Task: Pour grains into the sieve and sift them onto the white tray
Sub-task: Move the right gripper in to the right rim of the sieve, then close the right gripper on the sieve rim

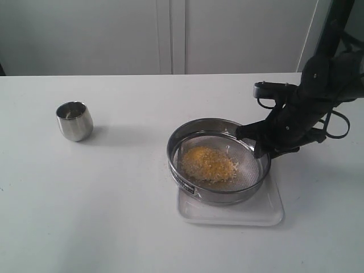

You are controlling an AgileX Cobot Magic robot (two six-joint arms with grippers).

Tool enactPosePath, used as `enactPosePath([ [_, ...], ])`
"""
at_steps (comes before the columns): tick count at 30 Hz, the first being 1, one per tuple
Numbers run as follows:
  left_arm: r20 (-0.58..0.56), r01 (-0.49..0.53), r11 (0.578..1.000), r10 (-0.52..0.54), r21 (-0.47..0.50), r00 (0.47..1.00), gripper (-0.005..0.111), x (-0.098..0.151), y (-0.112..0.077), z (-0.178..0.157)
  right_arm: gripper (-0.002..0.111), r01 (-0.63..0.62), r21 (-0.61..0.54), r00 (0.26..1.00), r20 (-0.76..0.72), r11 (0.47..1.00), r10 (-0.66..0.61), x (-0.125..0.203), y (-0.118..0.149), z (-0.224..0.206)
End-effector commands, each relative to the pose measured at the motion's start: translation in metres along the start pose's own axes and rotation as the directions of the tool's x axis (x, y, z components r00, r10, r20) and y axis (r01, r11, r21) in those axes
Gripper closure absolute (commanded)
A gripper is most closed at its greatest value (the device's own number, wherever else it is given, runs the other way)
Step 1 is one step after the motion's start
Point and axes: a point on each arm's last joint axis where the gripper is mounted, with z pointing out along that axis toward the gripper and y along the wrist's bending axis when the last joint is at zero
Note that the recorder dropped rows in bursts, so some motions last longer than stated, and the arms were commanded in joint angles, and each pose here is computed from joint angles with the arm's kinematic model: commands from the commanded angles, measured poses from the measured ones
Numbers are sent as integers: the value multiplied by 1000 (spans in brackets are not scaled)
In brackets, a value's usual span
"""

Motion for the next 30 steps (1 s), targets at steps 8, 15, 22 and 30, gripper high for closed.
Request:
enactPosePath([
  [8, -3, 4, 1000, -4, 3, 1000, 107, 2, 0, -1, 78, -30, -21, 999, -38, 999, 29, 2, 1, 15],
  [15, -3, 4, 1000, -4, 3, 1000, 107, 2, 0, -1, 87, -34, -17, 997, -73, 999, 33, 6, -1, 25],
  [22, -3, 4, 1000, -4, 3, 1000, 107, 2, 0, -1, 108, -62, -10, 995, -78, 998, 61, 7, -2, 29],
  [30, -3, 4, 1000, -4, 3, 1000, 107, 2, 0, -1, 108, -98, -6, 993, -61, 995, 97, 5, -1, 24],
])
